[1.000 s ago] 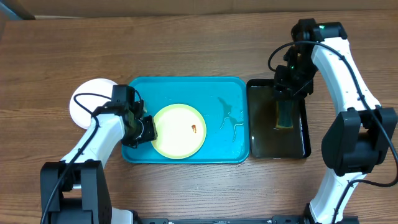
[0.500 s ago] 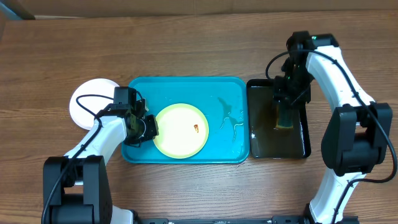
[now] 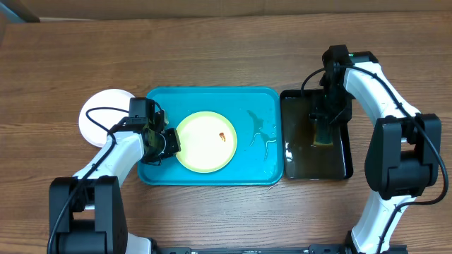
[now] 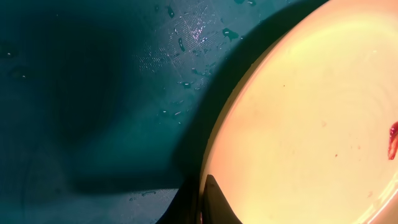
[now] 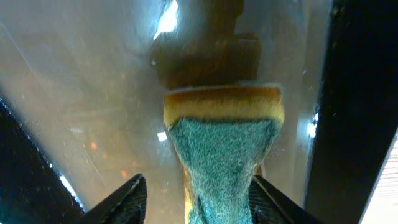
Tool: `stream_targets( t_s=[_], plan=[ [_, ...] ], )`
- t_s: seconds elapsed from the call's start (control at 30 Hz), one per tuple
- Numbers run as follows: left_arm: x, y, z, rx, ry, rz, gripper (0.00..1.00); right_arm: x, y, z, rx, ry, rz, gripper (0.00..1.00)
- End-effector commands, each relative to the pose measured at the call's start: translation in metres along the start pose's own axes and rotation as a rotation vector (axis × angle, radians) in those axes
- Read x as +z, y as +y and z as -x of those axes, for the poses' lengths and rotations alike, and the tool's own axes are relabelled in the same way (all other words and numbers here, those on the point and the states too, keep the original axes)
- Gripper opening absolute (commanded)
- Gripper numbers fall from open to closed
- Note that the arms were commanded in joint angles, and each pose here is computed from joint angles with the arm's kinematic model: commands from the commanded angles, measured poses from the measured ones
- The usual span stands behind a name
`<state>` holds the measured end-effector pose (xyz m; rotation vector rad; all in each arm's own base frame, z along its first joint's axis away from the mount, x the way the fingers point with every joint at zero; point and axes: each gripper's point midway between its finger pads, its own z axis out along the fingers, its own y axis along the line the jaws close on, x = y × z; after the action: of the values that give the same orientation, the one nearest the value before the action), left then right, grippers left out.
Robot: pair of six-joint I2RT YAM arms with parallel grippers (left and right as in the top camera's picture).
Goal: Clean dirty plates on tray and stack at the side
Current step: 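Lower the right gripper into the black tray and grasp the sponge, then dip the sponge in the water and lift it with the right gripper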
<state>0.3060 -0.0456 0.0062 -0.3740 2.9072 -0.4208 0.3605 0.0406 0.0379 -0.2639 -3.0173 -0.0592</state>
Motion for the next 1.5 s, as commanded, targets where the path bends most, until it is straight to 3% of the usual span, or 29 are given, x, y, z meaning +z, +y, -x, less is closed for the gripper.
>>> stream_targets(
  t_s=[0.0,0.43,0.63,0.7,0.73,0.77,0.87,0.9,0.97,1.0,1.23,1.3,1.4,1.47],
  plan=[
    [0.003,-0.001,-0.003,-0.011,0.016,0.000,0.04,-0.007,-0.006,-0.001,0.006,-0.010,-0.026,0.56],
    [0.003,0.000,-0.006,-0.007,0.026,0.002,0.04,0.003,-0.023,-0.011,0.044,0.019,-0.096,0.59],
    [0.003,0.000,-0.007,-0.009,0.032,0.004,0.04,0.037,-0.022,-0.015,0.070,0.008,-0.069,0.52],
    [0.003,0.000,-0.007,-0.008,0.031,0.004,0.04,0.047,-0.018,-0.020,0.069,0.015,-0.038,0.43],
    [0.003,0.000,-0.007,-0.008,0.030,0.004,0.04,0.050,-0.016,-0.021,0.065,0.020,-0.023,0.27],
    [0.003,0.000,-0.007,-0.008,0.029,0.003,0.04,0.052,-0.015,-0.023,0.062,0.025,-0.016,0.04],
    [0.003,0.000,-0.007,-0.008,0.030,0.003,0.05,0.052,-0.016,-0.028,0.060,0.044,-0.020,0.04],
    [0.003,0.000,-0.007,-0.008,0.030,0.003,0.05,0.051,-0.016,-0.028,0.060,0.045,-0.021,0.06],
    [0.003,0.000,-0.007,-0.008,0.030,0.003,0.06,0.051,-0.017,-0.029,0.061,0.050,-0.022,0.69],
    [0.003,0.000,-0.007,-0.008,0.030,0.003,0.06,0.051,-0.017,-0.030,0.061,0.055,-0.023,0.78],
    [0.003,0.000,-0.007,-0.008,0.030,0.003,0.08,0.045,-0.019,-0.045,0.069,0.121,-0.039,0.80],
    [0.003,0.000,-0.007,-0.008,0.030,0.003,0.09,0.045,-0.020,-0.050,0.070,0.140,-0.044,0.61],
    [0.003,0.000,-0.007,-0.008,0.030,0.003,0.09,0.044,-0.019,-0.054,0.072,0.158,-0.032,0.06],
    [0.003,0.000,-0.007,-0.008,0.030,0.004,0.09,0.044,-0.017,-0.054,0.072,0.162,-0.023,0.04]
  ],
)
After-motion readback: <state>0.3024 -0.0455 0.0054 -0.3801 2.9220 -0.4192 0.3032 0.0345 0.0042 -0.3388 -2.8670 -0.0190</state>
